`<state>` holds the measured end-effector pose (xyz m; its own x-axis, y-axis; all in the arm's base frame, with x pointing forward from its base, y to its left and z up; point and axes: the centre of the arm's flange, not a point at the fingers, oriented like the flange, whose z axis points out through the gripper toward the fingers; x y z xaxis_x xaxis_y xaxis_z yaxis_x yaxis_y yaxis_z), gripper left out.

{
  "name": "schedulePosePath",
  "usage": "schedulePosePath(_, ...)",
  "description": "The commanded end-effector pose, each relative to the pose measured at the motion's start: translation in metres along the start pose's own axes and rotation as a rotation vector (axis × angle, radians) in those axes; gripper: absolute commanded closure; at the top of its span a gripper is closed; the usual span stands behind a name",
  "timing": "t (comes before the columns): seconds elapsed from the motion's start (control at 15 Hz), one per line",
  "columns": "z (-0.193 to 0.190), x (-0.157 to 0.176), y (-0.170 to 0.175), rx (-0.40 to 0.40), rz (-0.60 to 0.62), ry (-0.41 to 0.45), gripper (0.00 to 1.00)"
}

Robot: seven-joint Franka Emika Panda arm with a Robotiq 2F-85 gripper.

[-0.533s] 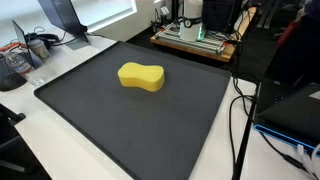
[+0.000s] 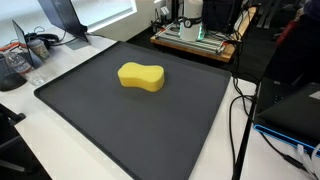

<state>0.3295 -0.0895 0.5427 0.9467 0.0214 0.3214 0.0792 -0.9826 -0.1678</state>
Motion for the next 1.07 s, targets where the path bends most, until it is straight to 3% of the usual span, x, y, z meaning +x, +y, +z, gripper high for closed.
schedulePosePath(0.0, 0.0, 0.0, 0.0, 0.0, 0.0, 0.0, 0.0)
schedulePosePath(0.8, 0.0, 0.0, 0.0, 0.0, 0.0, 0.0, 0.0)
schedulePosePath(1.0, -0.003, 0.003, -0.016, 0.031, -0.053, -0.015, 0.0)
